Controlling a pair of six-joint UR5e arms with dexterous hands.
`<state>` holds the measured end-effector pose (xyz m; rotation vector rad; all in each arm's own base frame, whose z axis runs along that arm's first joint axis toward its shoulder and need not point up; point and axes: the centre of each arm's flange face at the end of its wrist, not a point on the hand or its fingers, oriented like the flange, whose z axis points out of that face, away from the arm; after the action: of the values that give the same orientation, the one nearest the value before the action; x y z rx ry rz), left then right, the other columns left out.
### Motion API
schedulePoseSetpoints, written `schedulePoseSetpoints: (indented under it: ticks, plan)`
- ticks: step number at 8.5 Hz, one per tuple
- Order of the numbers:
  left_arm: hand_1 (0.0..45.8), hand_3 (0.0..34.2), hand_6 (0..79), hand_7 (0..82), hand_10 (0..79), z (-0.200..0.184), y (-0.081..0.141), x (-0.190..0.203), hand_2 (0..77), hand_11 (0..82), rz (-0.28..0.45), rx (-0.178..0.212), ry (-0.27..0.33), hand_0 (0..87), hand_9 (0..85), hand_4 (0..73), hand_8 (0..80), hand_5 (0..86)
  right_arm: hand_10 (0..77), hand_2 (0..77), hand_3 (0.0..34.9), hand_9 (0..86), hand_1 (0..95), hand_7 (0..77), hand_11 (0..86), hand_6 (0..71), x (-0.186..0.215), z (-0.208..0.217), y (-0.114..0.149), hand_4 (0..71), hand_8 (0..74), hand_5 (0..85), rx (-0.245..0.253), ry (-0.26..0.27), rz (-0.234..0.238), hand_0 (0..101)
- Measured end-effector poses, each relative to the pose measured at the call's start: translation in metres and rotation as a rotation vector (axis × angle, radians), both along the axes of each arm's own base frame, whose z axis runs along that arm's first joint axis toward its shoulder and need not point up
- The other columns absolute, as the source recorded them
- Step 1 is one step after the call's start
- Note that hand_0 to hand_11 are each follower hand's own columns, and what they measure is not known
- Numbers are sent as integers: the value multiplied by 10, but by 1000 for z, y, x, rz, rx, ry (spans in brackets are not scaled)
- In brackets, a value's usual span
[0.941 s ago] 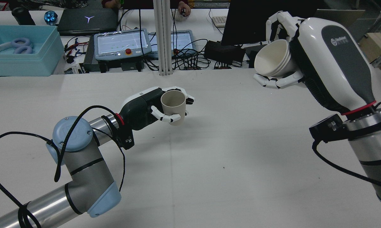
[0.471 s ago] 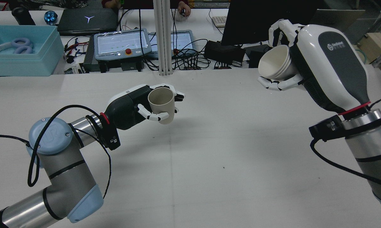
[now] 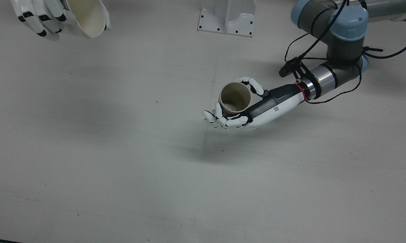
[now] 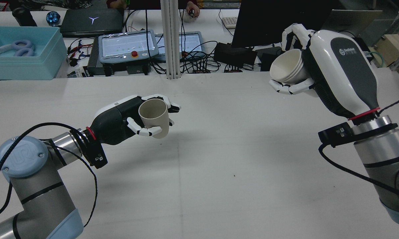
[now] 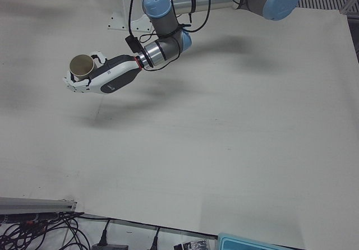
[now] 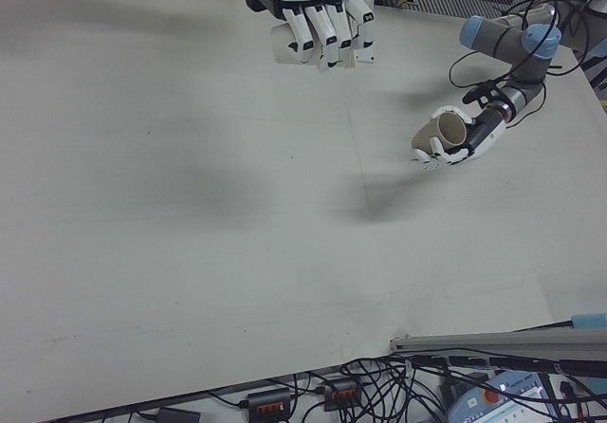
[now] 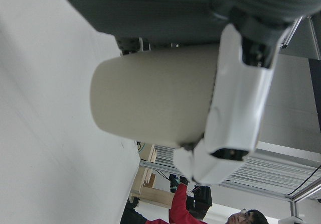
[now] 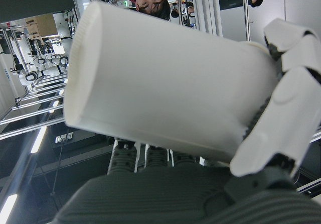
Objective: Pour water
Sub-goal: 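Tilt the white cup over the beige cup's opening with the right hand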
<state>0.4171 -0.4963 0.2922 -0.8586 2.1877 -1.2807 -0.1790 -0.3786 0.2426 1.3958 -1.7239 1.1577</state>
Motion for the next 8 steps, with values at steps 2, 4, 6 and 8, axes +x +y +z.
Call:
schedulePoseSetpoints:
  ticks: [2, 4, 6, 8]
  plan:
    - [224, 0, 273, 262, 218, -9, 21, 10, 442, 349, 33, 15, 10, 793, 218, 207, 191, 529, 475, 316, 0, 507, 115, 660, 687, 513, -1, 3, -3, 98, 365, 698, -13, -29, 15, 480]
    - [224, 0, 284, 267, 218, -21, 39, 30, 442, 349, 63, 34, 12, 796, 229, 202, 191, 529, 480, 316, 0, 507, 115, 660, 687, 513, -11, 6, -11, 98, 365, 698, -9, -62, 26, 479]
    - [224, 0, 284, 273, 218, -33, 43, 43, 442, 349, 70, 48, 10, 786, 229, 202, 196, 529, 480, 322, 0, 507, 115, 660, 687, 513, -27, 9, -22, 98, 365, 698, -5, -90, 32, 480]
    - [224, 0, 289, 273, 218, -46, 48, 53, 442, 349, 78, 65, 15, 792, 229, 202, 196, 529, 480, 322, 0, 507, 115, 671, 687, 507, -53, 15, -36, 104, 376, 698, -14, -136, -1, 481]
